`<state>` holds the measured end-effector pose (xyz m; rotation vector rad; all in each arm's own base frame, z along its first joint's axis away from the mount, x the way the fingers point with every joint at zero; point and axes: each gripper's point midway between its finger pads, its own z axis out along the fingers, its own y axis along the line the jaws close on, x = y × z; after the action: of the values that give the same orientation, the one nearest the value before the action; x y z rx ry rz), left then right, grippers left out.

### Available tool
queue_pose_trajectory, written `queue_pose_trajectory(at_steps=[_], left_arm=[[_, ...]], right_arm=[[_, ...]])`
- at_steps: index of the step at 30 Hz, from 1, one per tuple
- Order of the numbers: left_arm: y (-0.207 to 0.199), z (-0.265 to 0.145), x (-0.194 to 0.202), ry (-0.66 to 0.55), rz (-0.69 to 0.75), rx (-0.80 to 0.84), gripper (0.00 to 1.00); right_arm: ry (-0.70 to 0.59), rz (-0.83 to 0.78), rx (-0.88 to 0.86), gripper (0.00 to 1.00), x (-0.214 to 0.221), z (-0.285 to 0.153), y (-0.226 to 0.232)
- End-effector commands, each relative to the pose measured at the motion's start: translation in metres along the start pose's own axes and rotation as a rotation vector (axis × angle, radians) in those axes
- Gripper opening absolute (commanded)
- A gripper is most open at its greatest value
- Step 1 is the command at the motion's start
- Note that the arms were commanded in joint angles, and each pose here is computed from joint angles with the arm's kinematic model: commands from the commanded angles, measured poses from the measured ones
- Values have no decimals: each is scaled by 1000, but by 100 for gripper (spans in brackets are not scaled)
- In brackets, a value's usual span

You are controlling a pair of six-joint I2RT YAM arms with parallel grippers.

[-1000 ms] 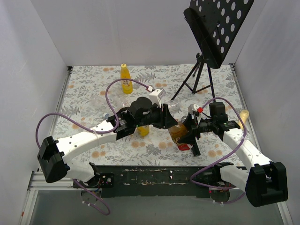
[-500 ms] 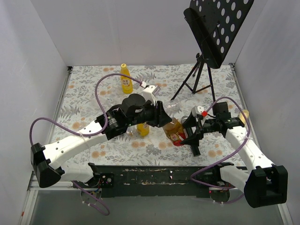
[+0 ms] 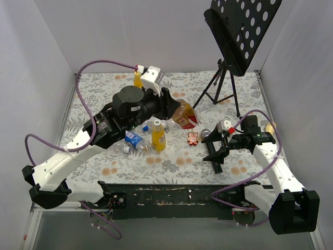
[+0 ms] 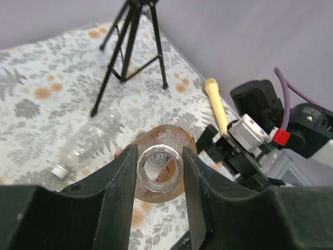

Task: Unscrew the bottle caps
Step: Place the plastic bottle at the corner of the board.

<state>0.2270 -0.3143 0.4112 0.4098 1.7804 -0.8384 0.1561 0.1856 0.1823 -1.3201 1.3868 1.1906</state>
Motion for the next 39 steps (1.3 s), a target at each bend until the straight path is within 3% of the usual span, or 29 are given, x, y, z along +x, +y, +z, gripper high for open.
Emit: queue_pose_trajectory(at_steps=[1, 7, 14, 22, 31, 39], left_arm=[[22, -16, -44, -108, 90, -126, 0], [51, -22, -99, -248, 137, -257, 0], [140, -4, -144, -321, 103, -371, 0], [233, -25, -176, -401, 81, -580, 0], [367, -68, -165, -404, 16, -854, 0], [506, -102, -95, -315, -135, -1045, 0]], right_arm=[[-15, -25, -3, 87, -9, -2, 0], [-10, -13, -3, 86, -5, -1, -2], [-10, 9, -9, 86, -2, 0, -1], [-7, 18, -7, 86, 0, 0, -2], [1, 39, -8, 86, 4, 1, -5], [6, 50, -6, 85, 7, 1, -7]])
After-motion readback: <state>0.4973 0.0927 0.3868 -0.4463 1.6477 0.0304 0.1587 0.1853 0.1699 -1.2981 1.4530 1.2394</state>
